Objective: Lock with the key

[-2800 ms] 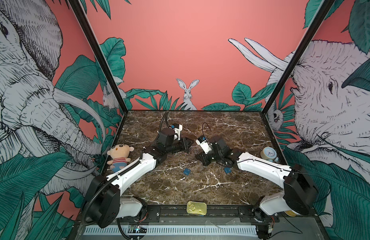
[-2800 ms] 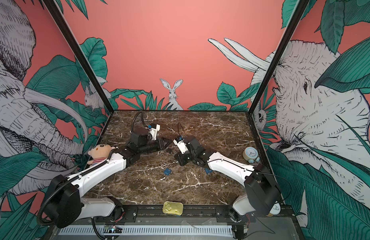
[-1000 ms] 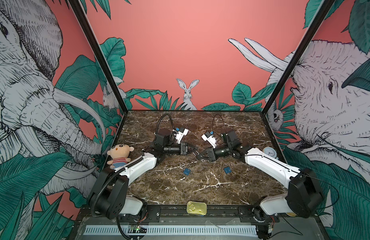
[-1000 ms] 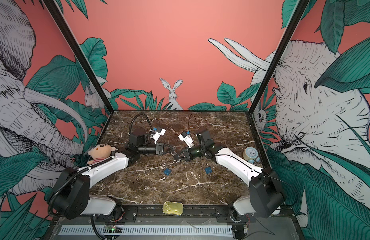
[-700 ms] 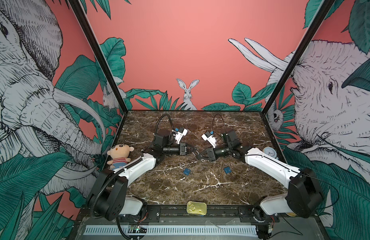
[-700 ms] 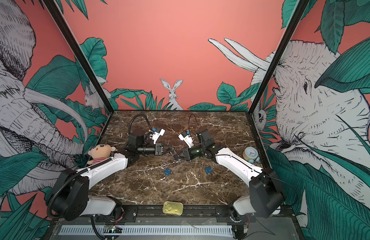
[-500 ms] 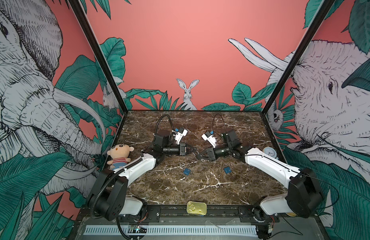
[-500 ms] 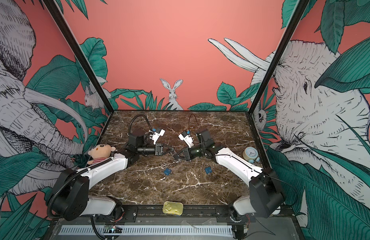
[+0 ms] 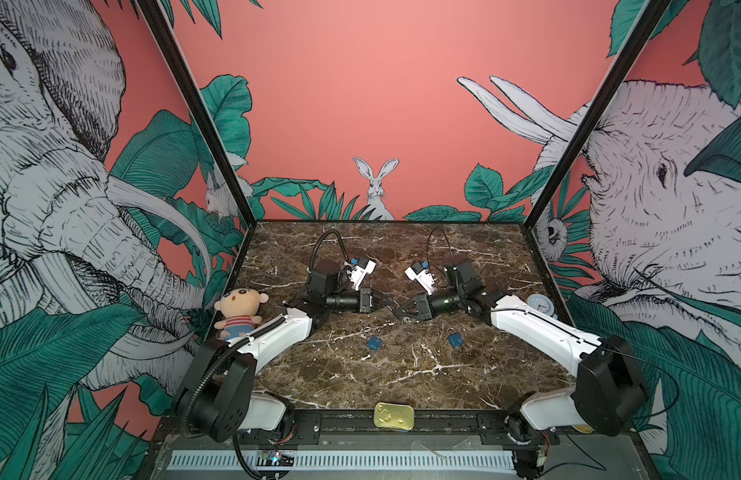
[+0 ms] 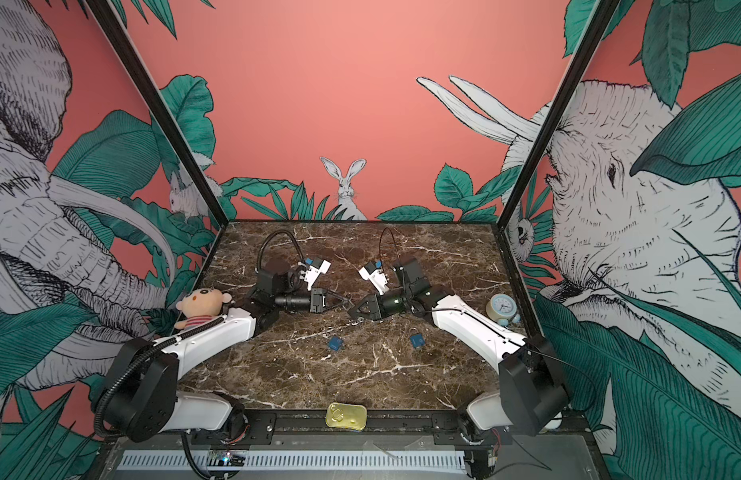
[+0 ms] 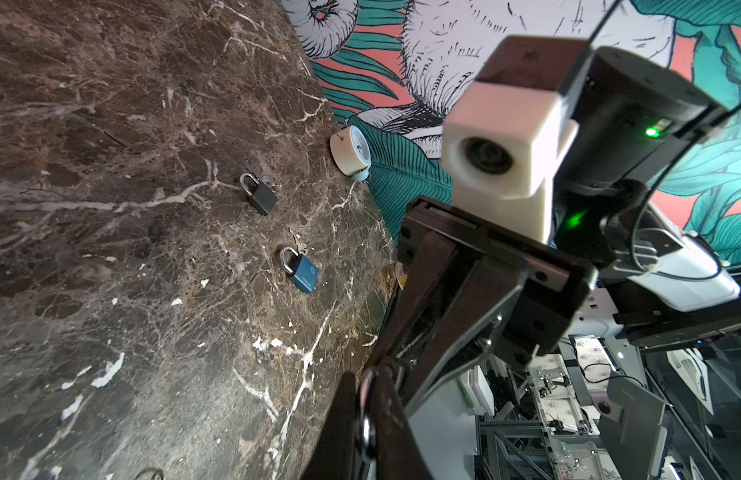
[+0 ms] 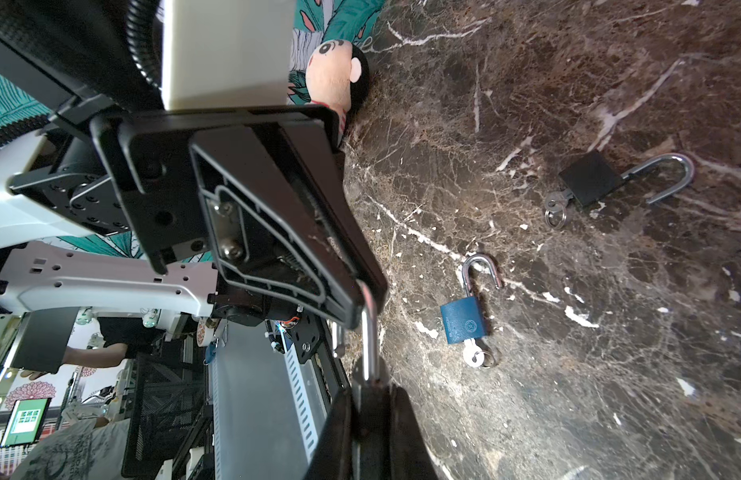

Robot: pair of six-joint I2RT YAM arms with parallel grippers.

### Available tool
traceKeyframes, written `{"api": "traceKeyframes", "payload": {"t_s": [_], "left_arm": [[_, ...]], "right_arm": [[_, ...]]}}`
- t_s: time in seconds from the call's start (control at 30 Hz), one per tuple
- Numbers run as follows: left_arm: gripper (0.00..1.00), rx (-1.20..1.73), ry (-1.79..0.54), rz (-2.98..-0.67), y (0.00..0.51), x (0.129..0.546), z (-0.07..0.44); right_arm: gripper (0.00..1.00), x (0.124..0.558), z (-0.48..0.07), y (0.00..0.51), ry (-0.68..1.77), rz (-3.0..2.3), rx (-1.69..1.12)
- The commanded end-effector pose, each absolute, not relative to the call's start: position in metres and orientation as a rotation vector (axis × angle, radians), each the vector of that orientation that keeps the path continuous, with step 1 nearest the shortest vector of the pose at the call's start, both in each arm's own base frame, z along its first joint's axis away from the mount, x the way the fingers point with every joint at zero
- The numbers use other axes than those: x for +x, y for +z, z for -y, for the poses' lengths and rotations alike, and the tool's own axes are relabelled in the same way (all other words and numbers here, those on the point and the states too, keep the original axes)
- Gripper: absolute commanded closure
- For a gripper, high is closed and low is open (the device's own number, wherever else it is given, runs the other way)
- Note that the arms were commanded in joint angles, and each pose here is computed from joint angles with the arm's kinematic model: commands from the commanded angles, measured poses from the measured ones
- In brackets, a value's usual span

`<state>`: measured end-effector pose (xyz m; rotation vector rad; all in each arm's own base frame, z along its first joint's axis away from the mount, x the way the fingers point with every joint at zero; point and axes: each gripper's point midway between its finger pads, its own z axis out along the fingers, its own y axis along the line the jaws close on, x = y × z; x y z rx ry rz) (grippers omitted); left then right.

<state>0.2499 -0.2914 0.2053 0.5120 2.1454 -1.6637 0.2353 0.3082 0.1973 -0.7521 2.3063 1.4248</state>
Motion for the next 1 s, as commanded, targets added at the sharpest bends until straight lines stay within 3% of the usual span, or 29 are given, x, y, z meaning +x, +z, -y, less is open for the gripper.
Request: {"api": "traceKeyframes", "payload": {"t_s": [0.0, 0.97], "left_arm": [[0.97, 0.534, -1.666, -2.126, 0.207, 0.246, 0.289], [1.0, 0.537, -1.656, -2.128, 0.197, 0.255, 0.293]], "right_arm": [[1.0, 0.242, -0.318, 0.235, 1.487, -2.15, -0.79], [1.0, 0.218, -0.323, 0.31, 1.827, -1.889, -0.777]]}}
